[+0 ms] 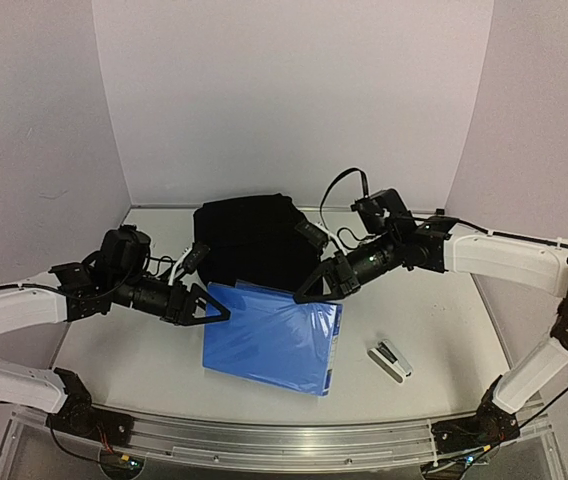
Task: Pack the student bag
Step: Pick up the files from the center of the board.
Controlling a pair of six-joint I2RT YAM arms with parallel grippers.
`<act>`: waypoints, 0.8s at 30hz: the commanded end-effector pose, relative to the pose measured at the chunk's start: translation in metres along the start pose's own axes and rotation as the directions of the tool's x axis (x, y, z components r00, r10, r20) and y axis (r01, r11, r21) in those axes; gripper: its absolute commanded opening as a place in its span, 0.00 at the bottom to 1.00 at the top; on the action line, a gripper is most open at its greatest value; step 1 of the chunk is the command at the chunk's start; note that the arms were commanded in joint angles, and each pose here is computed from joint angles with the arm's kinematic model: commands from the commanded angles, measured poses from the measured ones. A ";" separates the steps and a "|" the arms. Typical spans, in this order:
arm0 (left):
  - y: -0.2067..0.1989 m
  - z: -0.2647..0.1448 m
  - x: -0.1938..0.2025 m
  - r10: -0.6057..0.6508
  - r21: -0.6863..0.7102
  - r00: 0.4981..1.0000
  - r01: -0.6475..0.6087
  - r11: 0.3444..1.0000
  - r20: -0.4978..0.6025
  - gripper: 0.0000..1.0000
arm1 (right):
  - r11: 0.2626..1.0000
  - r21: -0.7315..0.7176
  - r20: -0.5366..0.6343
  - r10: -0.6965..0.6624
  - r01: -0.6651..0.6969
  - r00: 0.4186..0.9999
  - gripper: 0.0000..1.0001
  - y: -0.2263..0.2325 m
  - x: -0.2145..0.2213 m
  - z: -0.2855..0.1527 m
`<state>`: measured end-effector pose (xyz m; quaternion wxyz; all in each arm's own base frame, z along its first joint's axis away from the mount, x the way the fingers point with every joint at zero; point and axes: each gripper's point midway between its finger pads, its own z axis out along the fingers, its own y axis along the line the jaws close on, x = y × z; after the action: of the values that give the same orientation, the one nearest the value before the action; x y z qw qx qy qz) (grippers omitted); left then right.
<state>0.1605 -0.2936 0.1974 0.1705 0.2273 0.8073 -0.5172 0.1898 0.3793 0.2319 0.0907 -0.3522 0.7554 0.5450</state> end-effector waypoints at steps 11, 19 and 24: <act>-0.023 -0.003 -0.024 0.054 0.086 0.995 -0.061 0.994 0.078 0.09 | 0.997 0.048 0.131 -0.072 0.067 0.989 0.00 0.000 -0.034 -0.026; -0.036 -0.014 -0.039 0.075 0.109 0.984 -0.093 0.990 0.162 0.00 | 0.986 0.165 0.304 -0.047 -0.004 0.951 0.48 -0.029 -0.069 -0.047; -0.048 -0.022 -0.054 0.094 0.131 0.964 -0.130 0.983 0.250 0.00 | 0.963 0.267 0.460 -0.084 -0.047 0.884 0.91 -0.034 -0.089 -0.084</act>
<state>0.1701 -0.3009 0.2310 0.2156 0.2204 0.7686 -0.5606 0.2711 0.3573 0.2453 0.2170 -0.2483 0.7898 0.5172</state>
